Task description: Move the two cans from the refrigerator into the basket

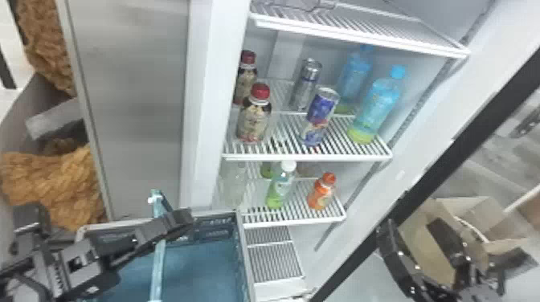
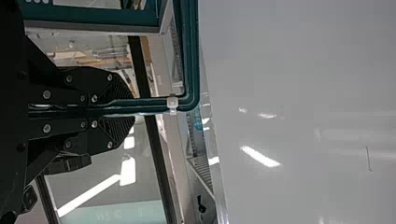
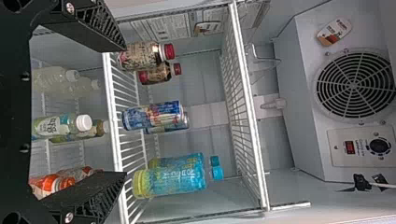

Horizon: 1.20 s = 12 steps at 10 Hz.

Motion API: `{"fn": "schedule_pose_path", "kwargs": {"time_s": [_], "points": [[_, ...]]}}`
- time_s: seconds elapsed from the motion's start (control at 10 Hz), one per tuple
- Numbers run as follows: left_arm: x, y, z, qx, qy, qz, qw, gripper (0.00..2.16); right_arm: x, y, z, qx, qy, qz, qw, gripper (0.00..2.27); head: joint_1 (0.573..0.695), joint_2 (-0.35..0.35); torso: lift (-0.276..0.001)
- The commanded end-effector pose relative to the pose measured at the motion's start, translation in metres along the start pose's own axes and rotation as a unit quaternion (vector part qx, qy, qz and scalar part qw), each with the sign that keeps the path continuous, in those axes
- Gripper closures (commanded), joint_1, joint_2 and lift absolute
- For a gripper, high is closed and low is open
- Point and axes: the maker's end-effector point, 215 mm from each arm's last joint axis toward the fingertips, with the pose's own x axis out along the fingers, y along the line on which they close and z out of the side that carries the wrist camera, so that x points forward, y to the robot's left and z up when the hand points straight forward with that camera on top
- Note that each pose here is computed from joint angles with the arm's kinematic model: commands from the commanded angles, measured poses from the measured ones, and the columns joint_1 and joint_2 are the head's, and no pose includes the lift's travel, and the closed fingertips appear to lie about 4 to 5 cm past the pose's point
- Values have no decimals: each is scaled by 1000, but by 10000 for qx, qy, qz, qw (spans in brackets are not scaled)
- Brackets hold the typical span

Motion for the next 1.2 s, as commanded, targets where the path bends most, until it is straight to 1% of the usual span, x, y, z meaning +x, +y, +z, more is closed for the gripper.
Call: {"fn": "schedule_pose_path", "kwargs": {"time_s": [0.0,0.6,0.7,0.8,1.1], "points": [[0,1,-1,-12,6,-1,10000,1191,0,-1,0,4,-5,-14,10000,93,695,-350,-31],[2,-2,0,3,16,-30,10000,1191,4,-1,1,-19,-49,-14,10000,91,695,-350,-31],[2,-3,0,0,14,-40,10000,1191,7,-2,2,-36,-67,-36,10000,93,695,-350,-31],[3,-3,-1,-6,21,-51,10000,1191,12,1,-6,65,106,-10,9999,87,695,-350,-31],[6,-6,-3,-23,40,-103,9999,1191,33,7,-5,-94,162,41,9998,91,695,-350,-31]]}}
